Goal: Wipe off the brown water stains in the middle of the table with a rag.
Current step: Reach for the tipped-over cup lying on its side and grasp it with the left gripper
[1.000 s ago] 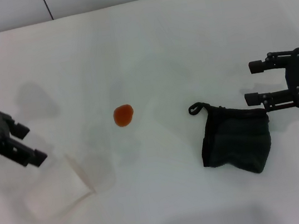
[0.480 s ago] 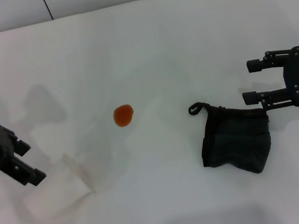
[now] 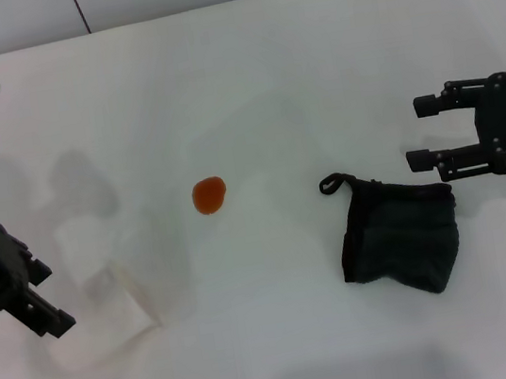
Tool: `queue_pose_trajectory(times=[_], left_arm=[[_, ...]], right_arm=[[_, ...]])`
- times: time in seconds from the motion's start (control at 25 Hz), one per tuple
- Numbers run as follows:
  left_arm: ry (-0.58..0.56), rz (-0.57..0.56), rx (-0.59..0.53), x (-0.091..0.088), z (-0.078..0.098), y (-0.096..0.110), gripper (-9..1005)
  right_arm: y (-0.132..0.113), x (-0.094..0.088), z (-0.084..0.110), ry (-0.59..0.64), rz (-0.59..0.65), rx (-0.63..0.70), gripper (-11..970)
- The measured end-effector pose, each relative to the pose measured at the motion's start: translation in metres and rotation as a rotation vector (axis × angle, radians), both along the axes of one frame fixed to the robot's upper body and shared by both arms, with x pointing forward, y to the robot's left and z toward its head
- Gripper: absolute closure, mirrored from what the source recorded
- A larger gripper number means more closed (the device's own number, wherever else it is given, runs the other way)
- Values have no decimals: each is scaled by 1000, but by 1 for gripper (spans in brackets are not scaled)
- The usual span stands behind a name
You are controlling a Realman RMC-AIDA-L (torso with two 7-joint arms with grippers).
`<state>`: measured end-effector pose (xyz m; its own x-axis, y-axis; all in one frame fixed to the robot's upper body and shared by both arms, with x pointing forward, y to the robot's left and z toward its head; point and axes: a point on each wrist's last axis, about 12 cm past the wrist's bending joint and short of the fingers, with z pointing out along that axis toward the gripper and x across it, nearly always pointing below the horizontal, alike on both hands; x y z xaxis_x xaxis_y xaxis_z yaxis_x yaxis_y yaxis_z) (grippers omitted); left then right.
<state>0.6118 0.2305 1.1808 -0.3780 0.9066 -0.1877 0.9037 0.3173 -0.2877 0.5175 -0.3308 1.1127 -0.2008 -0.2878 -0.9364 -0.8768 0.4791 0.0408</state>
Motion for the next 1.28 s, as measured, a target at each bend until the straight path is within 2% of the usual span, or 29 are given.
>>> queue_pose_trajectory(times=[0.32,1.28], left_arm=[[11,-20,61,3,-19,-14,163],[9,-28,24,3,-33,-26,180]], right_arm=[[0,0,0,0,-2,1,183],[4,5,0,1,-5,8,183]])
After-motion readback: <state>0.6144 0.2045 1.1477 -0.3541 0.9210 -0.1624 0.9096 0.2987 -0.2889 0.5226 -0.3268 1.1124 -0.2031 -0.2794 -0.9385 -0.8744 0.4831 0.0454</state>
